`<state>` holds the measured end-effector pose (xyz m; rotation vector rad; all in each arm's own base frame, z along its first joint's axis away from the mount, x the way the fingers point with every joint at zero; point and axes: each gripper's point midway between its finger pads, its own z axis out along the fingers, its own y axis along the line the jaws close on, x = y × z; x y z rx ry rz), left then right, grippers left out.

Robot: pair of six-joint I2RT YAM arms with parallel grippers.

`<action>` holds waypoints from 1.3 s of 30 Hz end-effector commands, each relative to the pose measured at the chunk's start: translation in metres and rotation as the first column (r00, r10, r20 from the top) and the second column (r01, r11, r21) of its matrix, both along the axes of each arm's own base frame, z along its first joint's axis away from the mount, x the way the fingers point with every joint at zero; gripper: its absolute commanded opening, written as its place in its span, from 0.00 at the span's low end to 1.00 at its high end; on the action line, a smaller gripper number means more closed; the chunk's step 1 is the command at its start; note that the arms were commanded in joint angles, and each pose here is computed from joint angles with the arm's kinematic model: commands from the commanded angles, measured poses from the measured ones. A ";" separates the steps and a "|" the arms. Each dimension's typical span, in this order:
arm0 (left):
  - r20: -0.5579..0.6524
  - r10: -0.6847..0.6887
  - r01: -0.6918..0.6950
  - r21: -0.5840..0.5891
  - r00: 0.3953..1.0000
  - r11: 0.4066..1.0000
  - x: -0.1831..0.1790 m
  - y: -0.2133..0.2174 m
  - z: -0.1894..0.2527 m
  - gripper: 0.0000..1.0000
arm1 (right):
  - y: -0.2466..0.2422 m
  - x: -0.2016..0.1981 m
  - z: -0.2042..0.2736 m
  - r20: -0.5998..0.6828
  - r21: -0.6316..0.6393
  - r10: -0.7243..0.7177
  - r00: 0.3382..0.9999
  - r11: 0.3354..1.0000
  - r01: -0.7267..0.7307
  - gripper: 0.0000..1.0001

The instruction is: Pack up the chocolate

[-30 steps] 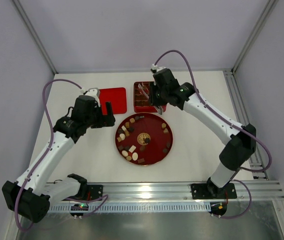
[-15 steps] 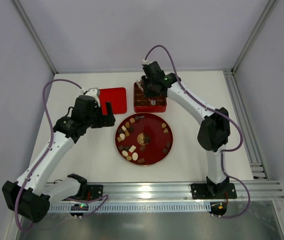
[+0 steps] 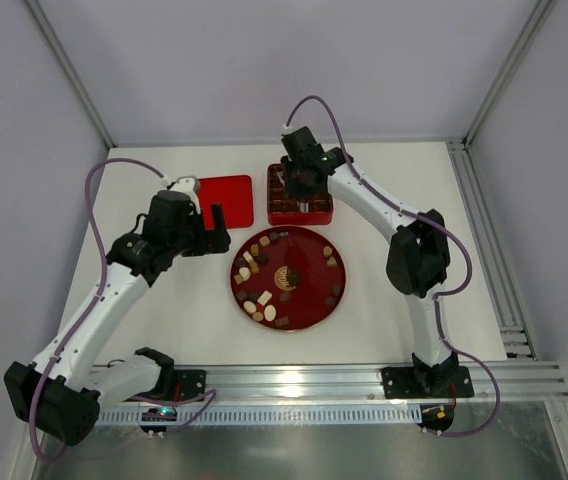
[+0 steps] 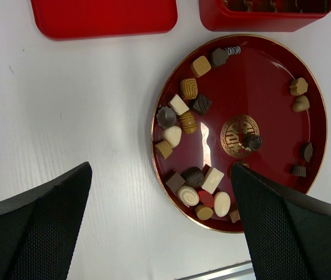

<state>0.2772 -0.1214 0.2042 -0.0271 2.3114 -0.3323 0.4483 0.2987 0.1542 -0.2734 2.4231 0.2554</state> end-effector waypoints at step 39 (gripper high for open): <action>0.046 -0.002 0.002 -0.009 0.999 1.000 0.006 -0.002 0.013 1.00 | 0.003 0.002 0.070 0.126 0.088 -0.007 0.992 0.996 -0.004 0.41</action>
